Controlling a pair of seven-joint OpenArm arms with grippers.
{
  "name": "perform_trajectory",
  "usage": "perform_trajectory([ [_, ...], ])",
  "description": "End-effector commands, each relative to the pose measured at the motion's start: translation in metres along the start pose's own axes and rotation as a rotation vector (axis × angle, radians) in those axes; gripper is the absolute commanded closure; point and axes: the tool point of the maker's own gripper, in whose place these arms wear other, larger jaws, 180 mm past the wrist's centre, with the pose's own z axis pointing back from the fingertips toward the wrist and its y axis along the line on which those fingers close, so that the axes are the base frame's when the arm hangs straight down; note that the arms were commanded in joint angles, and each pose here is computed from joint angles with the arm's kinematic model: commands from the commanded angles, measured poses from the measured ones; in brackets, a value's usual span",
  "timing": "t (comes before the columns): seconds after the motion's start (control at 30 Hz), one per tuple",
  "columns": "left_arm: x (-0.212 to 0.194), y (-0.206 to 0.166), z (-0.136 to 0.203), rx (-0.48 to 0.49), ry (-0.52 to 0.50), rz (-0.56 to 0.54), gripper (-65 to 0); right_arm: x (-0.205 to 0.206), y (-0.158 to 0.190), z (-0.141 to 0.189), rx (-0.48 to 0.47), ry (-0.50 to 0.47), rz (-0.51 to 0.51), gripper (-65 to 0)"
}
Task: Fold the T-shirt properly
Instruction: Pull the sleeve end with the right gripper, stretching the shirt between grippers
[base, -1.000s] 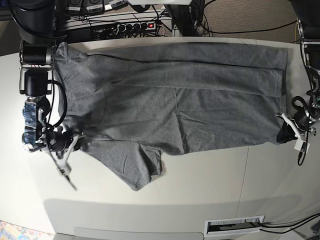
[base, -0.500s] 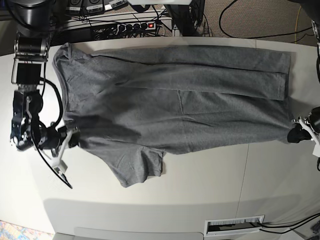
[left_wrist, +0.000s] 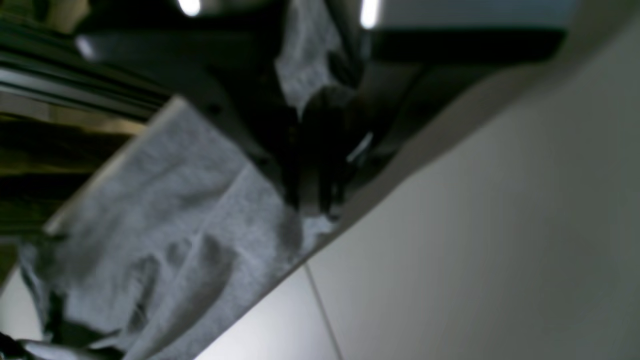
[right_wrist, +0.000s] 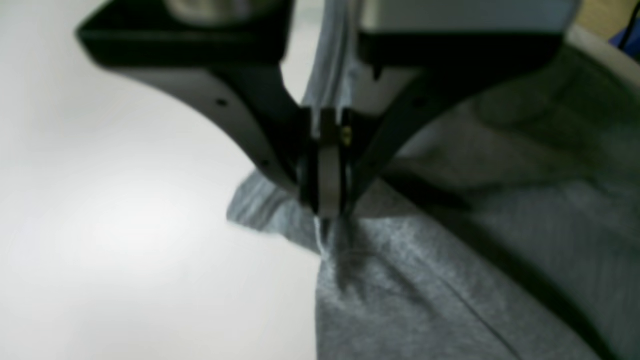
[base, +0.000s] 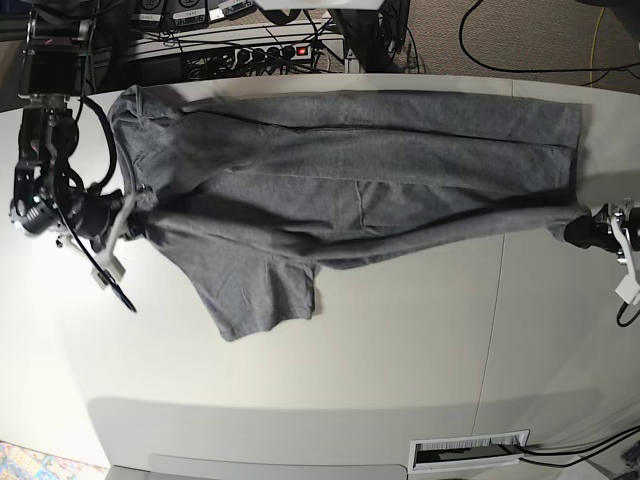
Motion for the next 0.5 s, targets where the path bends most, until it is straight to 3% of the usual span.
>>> perform_trajectory([
  [0.0, 0.017, -0.001, 0.017, 0.007, -0.039, -0.024, 0.0, 0.005, -0.012, 0.014, -0.042, -0.029, 0.009, 0.0],
  [0.17, 0.007, 0.001, 0.016, 0.007, -0.018, -0.011, 0.0, -0.021, -0.014, 0.033, -0.087, -0.028, -0.02, 0.0],
  [0.47, -0.065, 0.008, 0.009, 0.009, 0.132, 0.086, 0.0, -0.052, -0.019, 0.061, -0.155, -0.02, -0.047, 0.0],
])
